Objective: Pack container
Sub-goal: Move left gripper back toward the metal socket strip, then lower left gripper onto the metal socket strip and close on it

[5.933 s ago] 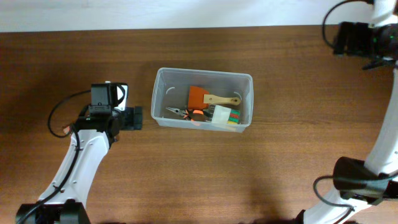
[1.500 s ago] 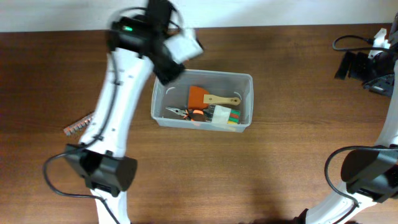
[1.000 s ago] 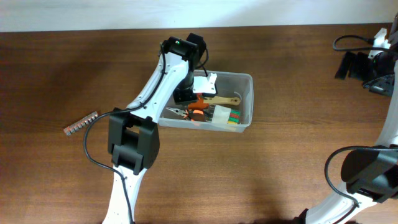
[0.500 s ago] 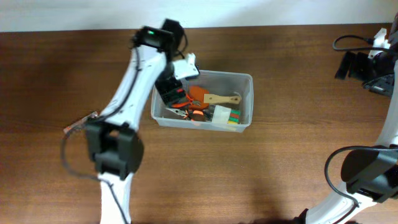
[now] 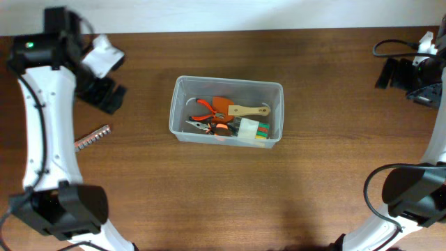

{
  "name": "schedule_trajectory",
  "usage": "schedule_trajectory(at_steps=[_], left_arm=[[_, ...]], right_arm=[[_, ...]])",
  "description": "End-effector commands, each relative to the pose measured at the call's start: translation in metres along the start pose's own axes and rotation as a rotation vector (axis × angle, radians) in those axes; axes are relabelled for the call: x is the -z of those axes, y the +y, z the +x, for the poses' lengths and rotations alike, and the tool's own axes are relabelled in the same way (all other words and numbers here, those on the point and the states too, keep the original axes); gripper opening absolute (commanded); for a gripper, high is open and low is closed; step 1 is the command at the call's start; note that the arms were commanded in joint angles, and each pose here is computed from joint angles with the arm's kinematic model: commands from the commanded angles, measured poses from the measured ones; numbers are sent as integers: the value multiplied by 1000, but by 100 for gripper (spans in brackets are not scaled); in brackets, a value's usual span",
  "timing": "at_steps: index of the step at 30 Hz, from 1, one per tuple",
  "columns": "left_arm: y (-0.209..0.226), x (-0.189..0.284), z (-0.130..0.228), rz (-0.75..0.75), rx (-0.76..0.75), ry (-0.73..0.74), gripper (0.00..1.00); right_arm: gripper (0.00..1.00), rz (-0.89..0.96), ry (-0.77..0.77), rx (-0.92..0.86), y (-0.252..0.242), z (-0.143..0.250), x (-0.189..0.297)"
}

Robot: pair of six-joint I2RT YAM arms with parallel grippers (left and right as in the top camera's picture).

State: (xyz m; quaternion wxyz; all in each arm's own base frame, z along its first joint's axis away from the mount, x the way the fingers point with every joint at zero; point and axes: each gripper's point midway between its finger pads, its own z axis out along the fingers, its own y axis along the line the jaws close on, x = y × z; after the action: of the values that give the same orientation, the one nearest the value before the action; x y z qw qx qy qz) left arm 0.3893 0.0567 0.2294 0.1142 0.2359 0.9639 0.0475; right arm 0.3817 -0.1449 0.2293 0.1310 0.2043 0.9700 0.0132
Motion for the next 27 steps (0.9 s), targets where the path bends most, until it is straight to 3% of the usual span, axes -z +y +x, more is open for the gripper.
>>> schedule_trajectory(at_steps=[1, 6, 10, 16, 20, 23, 27], left_arm=[[24, -49, 36, 53, 141, 70, 99], [32, -94, 76, 95, 176, 128, 100], [27, -122, 89, 123, -57, 130, 93], [28, -149, 90, 106, -272, 97, 89], [46, -163, 92, 32, -372, 77, 95], [71, -164, 88, -65, -377, 62, 96], [65, -168, 88, -28, -373, 46, 97]], right_arm=[[98, -9, 1, -11, 2, 0, 0], [98, -9, 0, -11, 2, 0, 0], [99, -9, 0, -11, 2, 0, 0], [99, -9, 0, -11, 2, 0, 0], [98, -9, 1, -11, 2, 0, 0], [98, -9, 0, -11, 2, 0, 0], [98, -9, 0, -11, 2, 0, 0]])
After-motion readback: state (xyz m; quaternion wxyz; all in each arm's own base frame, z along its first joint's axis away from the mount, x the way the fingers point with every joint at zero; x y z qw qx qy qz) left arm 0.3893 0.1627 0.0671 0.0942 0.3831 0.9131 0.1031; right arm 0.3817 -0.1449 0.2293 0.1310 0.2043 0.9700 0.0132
